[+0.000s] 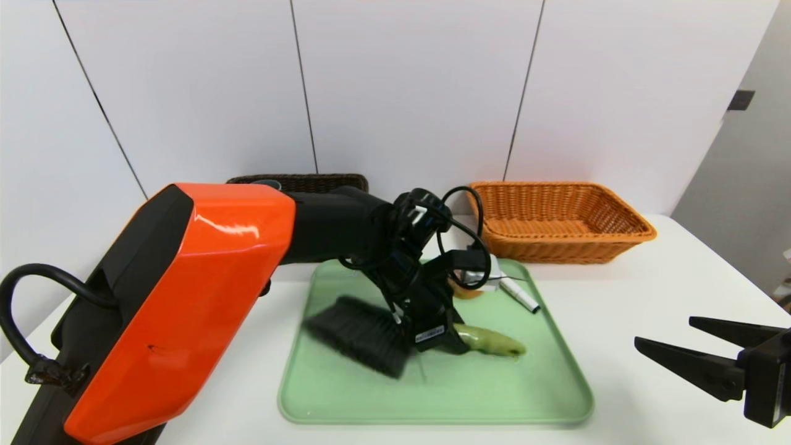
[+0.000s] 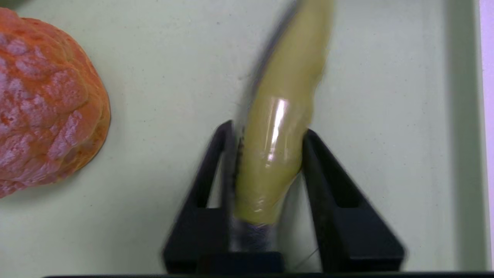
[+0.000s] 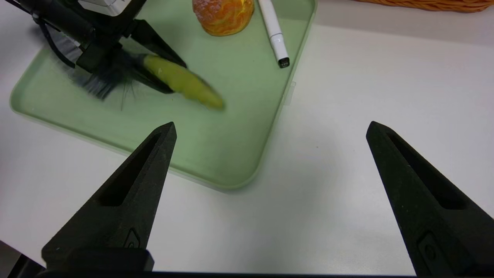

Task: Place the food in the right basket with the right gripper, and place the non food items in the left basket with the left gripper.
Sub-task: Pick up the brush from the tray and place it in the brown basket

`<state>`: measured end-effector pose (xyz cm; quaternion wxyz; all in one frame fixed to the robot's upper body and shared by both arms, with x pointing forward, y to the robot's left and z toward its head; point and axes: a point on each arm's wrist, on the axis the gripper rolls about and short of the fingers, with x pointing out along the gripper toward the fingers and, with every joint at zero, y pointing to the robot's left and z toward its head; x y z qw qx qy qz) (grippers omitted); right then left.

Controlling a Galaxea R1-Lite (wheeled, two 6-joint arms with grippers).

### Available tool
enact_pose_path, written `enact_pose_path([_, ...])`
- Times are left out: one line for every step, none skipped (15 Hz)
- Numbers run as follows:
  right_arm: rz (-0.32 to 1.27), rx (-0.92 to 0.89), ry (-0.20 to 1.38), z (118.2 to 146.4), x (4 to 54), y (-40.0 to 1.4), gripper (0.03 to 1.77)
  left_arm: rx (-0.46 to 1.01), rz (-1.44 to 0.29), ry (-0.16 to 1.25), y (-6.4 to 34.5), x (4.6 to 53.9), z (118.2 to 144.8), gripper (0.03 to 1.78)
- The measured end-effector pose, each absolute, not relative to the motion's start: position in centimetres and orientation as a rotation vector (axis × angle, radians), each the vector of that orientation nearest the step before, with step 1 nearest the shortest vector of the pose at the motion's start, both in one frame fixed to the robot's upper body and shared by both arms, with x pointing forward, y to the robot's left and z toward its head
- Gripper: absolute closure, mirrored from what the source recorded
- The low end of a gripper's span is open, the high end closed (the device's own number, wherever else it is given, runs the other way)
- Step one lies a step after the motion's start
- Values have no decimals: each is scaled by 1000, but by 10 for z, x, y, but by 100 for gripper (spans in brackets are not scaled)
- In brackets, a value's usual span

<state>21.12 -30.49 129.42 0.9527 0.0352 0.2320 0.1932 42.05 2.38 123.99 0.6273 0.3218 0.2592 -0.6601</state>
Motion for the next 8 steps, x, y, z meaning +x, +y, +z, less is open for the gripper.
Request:
enact_pose_path([392,72,471,1294,211,-305,10,739,-1512,594,24,421,1240,135])
enact_pose_path([393,72,471,1294,211,-305,10,739,-1512,595,24,421,1240,135])
enact_pose_path([393,72,471,1294,211,-305,10,740,-1510,593,24,420,1241,135])
enact_pose_path([392,72,471,1294,211,-305,10,740,-1509,591,25,420,1242,135])
enact_pose_path([393,72,471,1294,211,-305,10,742,-1508,591,26,420,1244,135])
enact_pose_path([393,72,471,1294,211,-305,10,743,-1507,586,26,419,1245,135])
enact_pose_path([393,72,470,1294,211,-305,10,743,-1506,579,26,419,1247,135])
enact_pose_path([393,72,471,1294,211,-305,10,743,-1505,570,27,419,1250,135])
